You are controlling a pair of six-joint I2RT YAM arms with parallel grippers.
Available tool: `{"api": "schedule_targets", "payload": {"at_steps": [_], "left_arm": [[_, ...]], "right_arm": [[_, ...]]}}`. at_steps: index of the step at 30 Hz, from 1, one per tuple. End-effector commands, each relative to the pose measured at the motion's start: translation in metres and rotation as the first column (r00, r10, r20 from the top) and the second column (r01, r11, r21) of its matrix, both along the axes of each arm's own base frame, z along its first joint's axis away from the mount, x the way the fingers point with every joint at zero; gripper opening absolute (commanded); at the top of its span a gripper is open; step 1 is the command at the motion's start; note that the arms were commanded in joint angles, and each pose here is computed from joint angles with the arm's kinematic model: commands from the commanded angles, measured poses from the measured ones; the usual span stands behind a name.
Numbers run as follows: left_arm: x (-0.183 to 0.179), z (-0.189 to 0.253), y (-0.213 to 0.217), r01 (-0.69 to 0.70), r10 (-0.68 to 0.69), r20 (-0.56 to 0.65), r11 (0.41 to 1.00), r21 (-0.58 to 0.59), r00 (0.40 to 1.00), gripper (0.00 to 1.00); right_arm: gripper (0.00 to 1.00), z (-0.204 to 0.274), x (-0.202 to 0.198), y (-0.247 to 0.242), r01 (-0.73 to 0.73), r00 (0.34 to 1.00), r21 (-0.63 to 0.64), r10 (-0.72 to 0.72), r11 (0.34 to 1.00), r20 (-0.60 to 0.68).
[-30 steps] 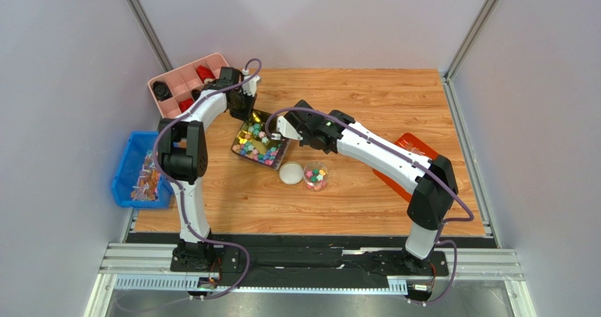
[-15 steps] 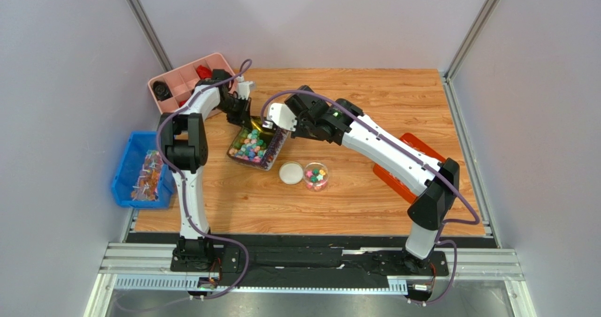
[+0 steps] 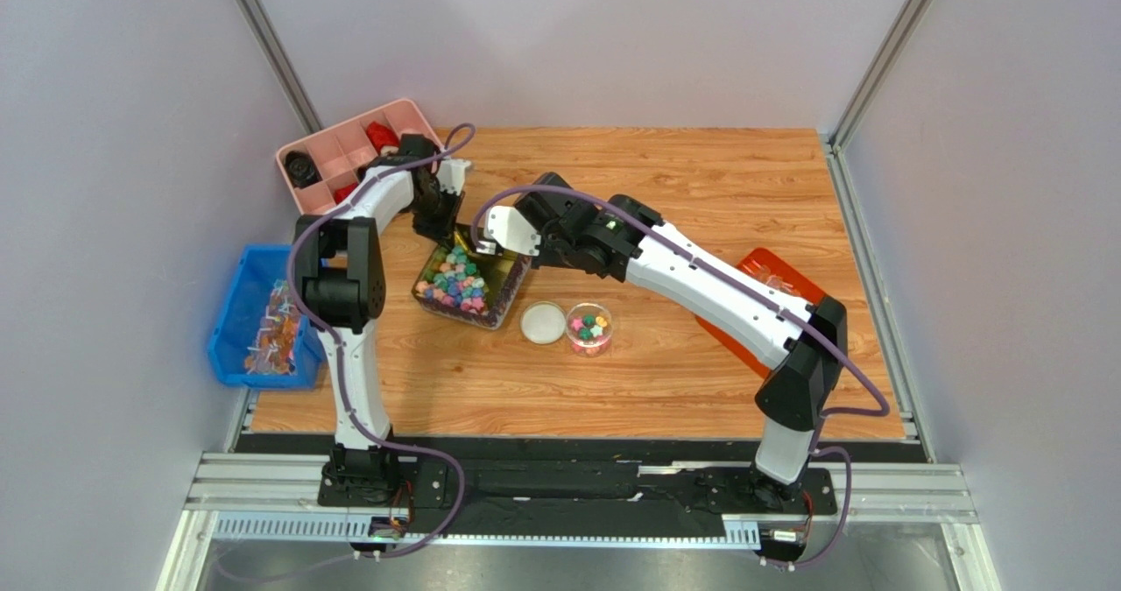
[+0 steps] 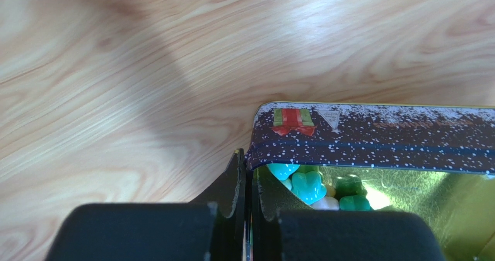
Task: Pack the candies
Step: Scoop the fake candies from the storage box.
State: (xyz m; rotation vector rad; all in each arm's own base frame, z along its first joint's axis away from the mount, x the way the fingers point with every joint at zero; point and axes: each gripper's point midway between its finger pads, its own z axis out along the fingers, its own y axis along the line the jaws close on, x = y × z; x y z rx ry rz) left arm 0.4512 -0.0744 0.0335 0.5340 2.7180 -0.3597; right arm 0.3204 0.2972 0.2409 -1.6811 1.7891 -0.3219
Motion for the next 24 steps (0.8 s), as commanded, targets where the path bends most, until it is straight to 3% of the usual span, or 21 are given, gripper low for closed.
{"api": "schedule_targets", "payload": {"at_steps": [1, 12, 24], "left_arm": [[0.024, 0.047, 0.003, -0.088, 0.067, 0.211, 0.992, 0.094, 0.975, 0.0], [0.021, 0.046, -0.011, -0.099, 0.07, 0.266, 0.99, 0.097, 0.961, 0.0], [0.018, 0.045, -0.013, -0.099, 0.073, 0.27, 0.991, 0.085, 0.96, 0.0]], "right_arm": [[0.0, 0.017, 0.023, 0.018, 0.007, 0.986, -0.042, 0.0, 0.999, 0.164], [0.0, -0.019, 0.039, 0.057, -0.043, 0.948, -0.293, 0.131, 0.955, 0.29], [0.0, -0.055, 0.057, 0.081, -0.078, 0.912, -0.576, 0.292, 0.814, 0.29]]}}
